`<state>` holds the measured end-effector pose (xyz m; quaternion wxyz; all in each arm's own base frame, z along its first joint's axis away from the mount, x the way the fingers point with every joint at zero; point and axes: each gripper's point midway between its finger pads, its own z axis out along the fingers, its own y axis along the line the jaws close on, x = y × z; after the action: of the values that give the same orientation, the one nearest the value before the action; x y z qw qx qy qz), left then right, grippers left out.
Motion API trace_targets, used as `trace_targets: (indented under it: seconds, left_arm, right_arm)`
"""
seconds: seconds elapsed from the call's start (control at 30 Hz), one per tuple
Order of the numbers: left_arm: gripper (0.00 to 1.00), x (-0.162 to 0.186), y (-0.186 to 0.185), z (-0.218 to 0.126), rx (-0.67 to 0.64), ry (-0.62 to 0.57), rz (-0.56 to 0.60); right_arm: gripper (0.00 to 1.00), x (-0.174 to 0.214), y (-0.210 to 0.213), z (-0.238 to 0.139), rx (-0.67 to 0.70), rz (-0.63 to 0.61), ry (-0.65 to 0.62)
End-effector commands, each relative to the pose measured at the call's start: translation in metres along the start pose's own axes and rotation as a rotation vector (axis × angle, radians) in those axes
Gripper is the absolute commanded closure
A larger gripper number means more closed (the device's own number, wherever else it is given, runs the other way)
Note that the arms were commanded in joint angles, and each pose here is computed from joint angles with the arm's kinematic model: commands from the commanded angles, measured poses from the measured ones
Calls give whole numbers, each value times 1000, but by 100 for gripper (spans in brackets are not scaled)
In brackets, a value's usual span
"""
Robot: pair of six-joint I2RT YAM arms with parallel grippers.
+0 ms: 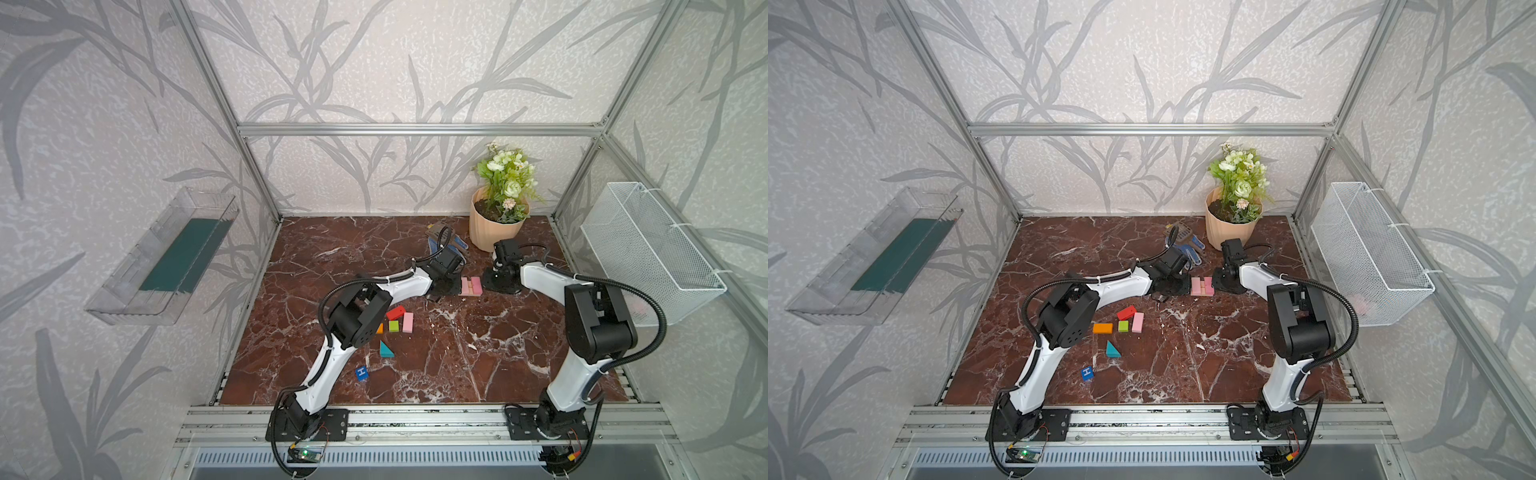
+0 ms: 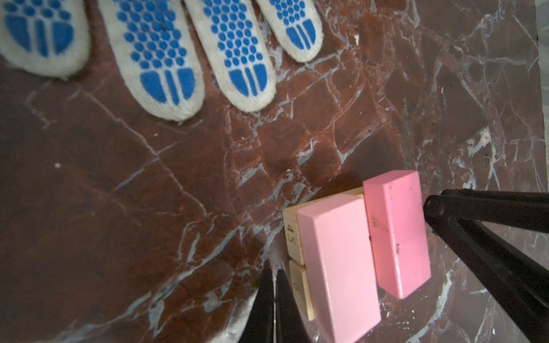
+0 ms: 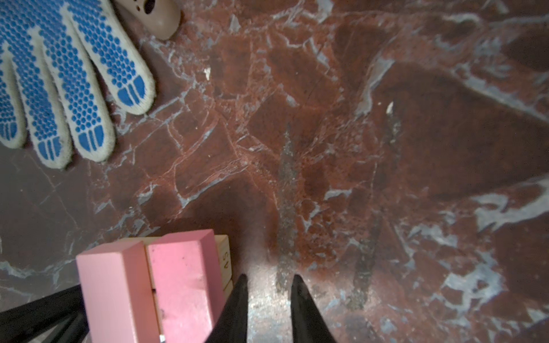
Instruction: Build the wood block tower
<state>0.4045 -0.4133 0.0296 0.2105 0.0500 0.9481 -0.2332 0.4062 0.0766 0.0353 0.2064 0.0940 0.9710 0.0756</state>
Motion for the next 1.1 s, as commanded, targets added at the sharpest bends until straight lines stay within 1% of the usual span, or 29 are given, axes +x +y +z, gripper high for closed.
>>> trace_targets:
  seconds: [0.0,0.27,0.5,0.7,1.07]
  left_arm:
    - [93,-14,-14,-14,26,-36,-7]
    - [94,-19,-16,-25,6,-62,-3]
    - [94,-22,-25,-29,21,-73,3]
    - [94,-21,-34,-29,35,-73,11]
    - [95,-21,-34,-23,32,-71,3]
  right_arm:
    - [74,0,3,2,-1,-15,18]
    - [74,-1,5,3,-5,-19,26]
    - [74,-1,6,3,-6,-21,29]
    - [74,0,7,4,-9,-24,32]
    - [75,1,11,4,-18,-42,34]
